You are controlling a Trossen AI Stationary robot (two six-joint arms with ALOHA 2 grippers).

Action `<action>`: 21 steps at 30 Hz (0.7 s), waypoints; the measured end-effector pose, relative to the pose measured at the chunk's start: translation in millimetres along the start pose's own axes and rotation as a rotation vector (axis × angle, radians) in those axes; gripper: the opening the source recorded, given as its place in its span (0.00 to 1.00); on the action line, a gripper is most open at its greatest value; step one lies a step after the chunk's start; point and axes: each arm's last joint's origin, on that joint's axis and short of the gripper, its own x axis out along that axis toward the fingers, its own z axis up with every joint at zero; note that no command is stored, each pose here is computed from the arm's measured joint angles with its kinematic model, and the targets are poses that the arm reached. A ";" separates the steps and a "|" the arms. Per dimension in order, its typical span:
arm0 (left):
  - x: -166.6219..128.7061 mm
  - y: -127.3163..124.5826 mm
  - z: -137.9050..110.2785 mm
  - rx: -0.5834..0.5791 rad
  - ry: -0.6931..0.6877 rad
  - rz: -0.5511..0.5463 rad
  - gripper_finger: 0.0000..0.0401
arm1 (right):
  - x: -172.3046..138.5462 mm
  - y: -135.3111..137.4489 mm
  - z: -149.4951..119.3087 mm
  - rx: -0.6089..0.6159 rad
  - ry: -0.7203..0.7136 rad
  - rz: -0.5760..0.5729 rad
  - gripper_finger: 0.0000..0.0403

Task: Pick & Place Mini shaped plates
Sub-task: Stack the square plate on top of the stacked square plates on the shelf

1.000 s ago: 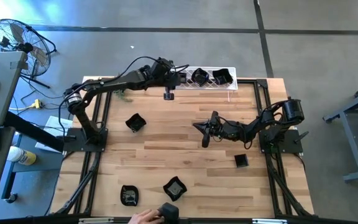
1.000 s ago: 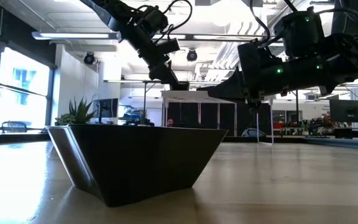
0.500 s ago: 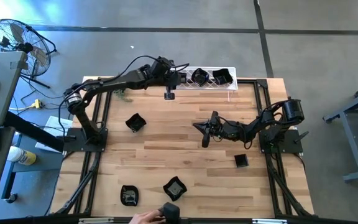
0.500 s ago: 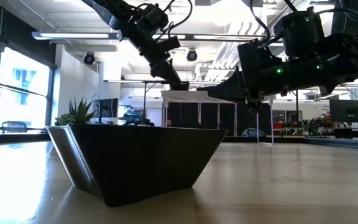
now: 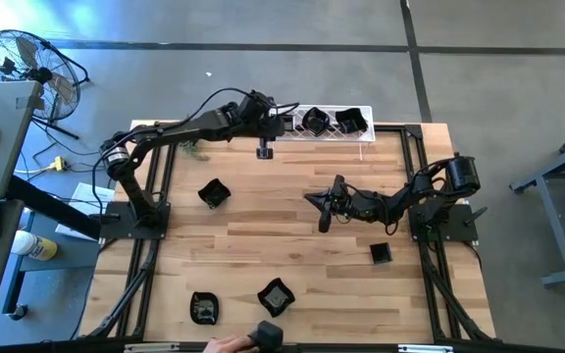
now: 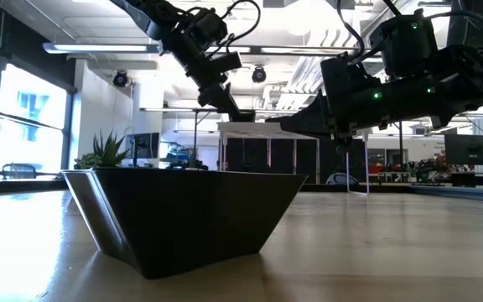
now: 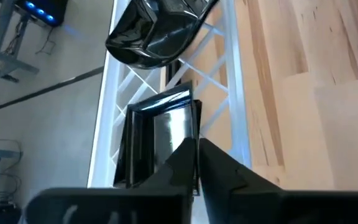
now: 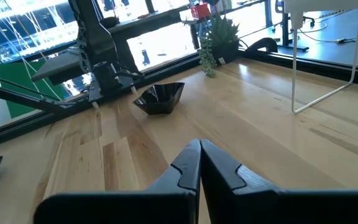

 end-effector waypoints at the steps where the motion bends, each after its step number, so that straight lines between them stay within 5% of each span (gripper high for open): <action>1: 0.0 0.1 0.1 0.000 -0.001 0.001 0.02 | 0.0 0.0 0.1 0.000 0.000 0.000 0.01; 21: -0.3 2.2 0.1 0.030 0.030 0.054 0.01 | 0.1 -0.4 0.1 -0.007 0.000 -0.002 0.00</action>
